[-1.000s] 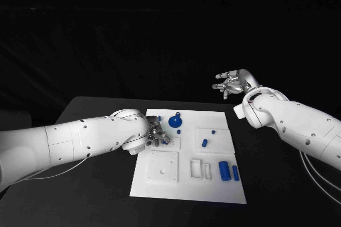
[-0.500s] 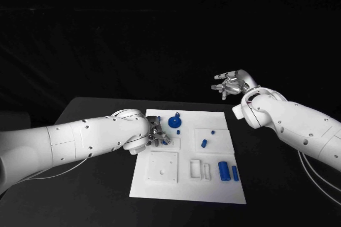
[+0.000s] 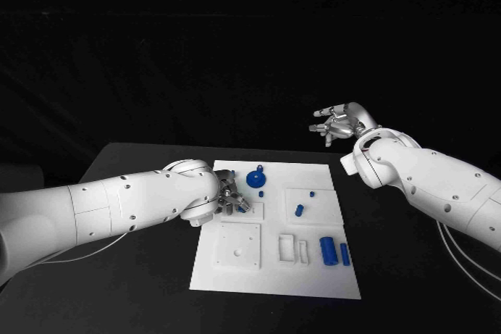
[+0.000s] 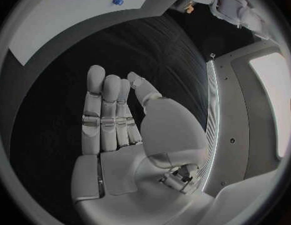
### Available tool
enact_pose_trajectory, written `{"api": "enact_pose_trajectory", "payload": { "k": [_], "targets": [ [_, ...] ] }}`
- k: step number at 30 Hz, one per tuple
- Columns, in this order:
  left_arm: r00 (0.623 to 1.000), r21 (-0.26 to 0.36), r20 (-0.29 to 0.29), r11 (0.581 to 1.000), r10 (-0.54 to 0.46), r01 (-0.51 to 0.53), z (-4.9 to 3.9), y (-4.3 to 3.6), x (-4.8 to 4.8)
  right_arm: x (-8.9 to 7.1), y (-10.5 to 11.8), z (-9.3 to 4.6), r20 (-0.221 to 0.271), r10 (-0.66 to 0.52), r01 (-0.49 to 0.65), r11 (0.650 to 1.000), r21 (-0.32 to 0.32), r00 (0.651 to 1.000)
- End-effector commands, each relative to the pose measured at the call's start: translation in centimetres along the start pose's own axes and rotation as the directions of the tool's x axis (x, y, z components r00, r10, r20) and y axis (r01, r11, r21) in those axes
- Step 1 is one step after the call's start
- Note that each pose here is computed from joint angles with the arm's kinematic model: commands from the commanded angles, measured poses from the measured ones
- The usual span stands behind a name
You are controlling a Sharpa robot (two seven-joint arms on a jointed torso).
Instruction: Assemble the parts on the task board
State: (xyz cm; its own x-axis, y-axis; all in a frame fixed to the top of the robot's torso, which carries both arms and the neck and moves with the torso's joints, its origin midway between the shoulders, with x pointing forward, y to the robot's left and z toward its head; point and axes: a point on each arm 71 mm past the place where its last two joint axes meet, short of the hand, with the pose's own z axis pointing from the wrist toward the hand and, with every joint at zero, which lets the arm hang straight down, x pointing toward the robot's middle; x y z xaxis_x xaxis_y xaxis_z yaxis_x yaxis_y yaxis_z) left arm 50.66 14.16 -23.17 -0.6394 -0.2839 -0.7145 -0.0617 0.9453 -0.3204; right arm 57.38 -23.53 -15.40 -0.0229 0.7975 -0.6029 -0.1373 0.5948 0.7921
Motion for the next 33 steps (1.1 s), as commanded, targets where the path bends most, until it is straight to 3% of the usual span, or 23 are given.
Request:
{"api": "enact_pose_trajectory", "payload": {
  "k": [1,33],
  "targets": [
    [0.998,0.010,-0.048,1.000,0.029,-0.028,0.13,-0.36,1.21,0.20,0.05,0.00,-0.017,-0.008,0.008,1.000,-0.008,1.000],
    [0.998,0.029,-0.038,0.998,0.053,-0.052,0.16,-0.96,1.35,0.70,-0.25,-0.08,-0.031,-0.009,0.009,1.000,-0.001,0.999]
  ]
}}
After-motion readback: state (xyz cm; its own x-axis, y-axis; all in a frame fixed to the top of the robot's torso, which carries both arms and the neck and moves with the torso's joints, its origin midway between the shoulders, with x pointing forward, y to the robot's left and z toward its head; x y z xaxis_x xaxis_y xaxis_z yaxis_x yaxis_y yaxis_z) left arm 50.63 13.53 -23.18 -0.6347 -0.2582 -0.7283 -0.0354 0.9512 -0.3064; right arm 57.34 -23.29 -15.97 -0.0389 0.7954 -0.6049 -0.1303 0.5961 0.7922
